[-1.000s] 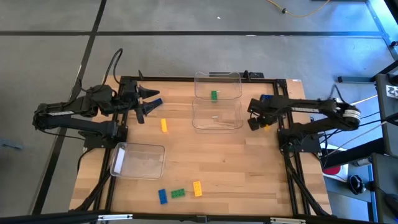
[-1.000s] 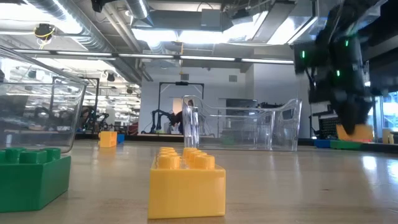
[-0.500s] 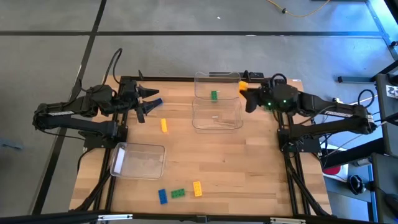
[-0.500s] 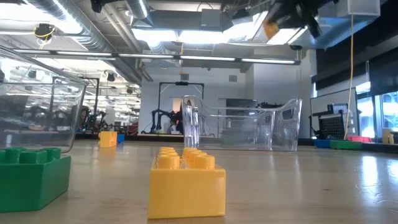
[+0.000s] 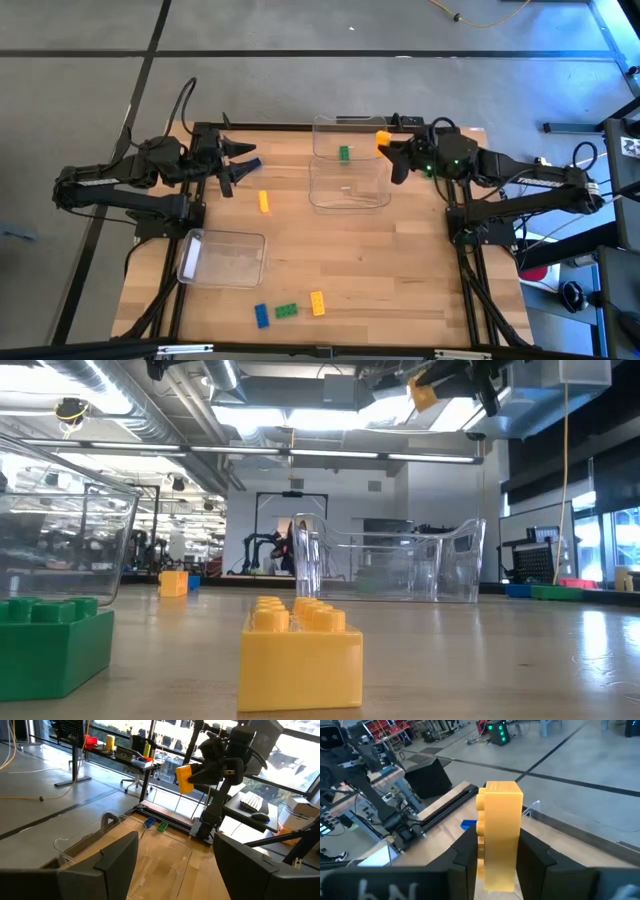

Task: Sort & place blocks by color
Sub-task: Put the top right yellow game piece into the center transparent bin

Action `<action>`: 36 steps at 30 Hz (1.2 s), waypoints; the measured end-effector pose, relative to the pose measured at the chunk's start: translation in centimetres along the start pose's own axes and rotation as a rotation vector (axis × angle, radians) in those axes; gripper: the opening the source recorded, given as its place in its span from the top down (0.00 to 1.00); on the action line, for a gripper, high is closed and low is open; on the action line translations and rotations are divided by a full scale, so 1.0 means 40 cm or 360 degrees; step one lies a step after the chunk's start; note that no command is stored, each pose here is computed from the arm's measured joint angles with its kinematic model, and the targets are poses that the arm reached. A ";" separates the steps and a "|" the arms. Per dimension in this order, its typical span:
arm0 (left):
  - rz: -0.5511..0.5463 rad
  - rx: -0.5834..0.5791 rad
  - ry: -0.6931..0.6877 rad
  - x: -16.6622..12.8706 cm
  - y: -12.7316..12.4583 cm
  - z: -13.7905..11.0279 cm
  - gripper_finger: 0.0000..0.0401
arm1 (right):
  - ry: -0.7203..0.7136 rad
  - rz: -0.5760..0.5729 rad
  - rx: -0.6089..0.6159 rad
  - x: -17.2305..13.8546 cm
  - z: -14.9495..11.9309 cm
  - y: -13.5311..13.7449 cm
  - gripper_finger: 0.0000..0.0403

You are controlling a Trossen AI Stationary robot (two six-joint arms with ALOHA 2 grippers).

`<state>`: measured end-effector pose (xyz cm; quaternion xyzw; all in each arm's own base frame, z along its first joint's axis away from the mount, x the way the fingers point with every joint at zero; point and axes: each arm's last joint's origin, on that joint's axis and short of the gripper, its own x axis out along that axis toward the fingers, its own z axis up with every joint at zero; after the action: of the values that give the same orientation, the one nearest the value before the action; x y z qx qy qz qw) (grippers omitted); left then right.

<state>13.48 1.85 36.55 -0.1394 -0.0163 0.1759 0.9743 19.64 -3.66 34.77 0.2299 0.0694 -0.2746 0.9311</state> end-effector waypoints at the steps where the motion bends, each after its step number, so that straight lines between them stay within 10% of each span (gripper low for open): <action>1: -0.0001 -0.0012 0.0001 0.000 0.000 0.000 0.38 | 0.0008 0.0017 0.0000 0.003 -0.001 0.002 0.76; 17: -0.0002 -0.0033 -0.0001 0.000 0.000 0.000 0.38 | 0.0406 0.0154 0.0053 0.152 -0.086 0.096 0.76; 36: -0.0001 -0.0029 0.0000 0.000 0.000 0.000 0.38 | 0.1154 -0.0886 0.0343 0.486 -0.322 0.027 0.76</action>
<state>13.48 1.85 36.55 -0.1483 -0.0179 0.1756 0.9731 36.49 -6.16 18.85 0.3792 0.4202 -0.4214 0.7086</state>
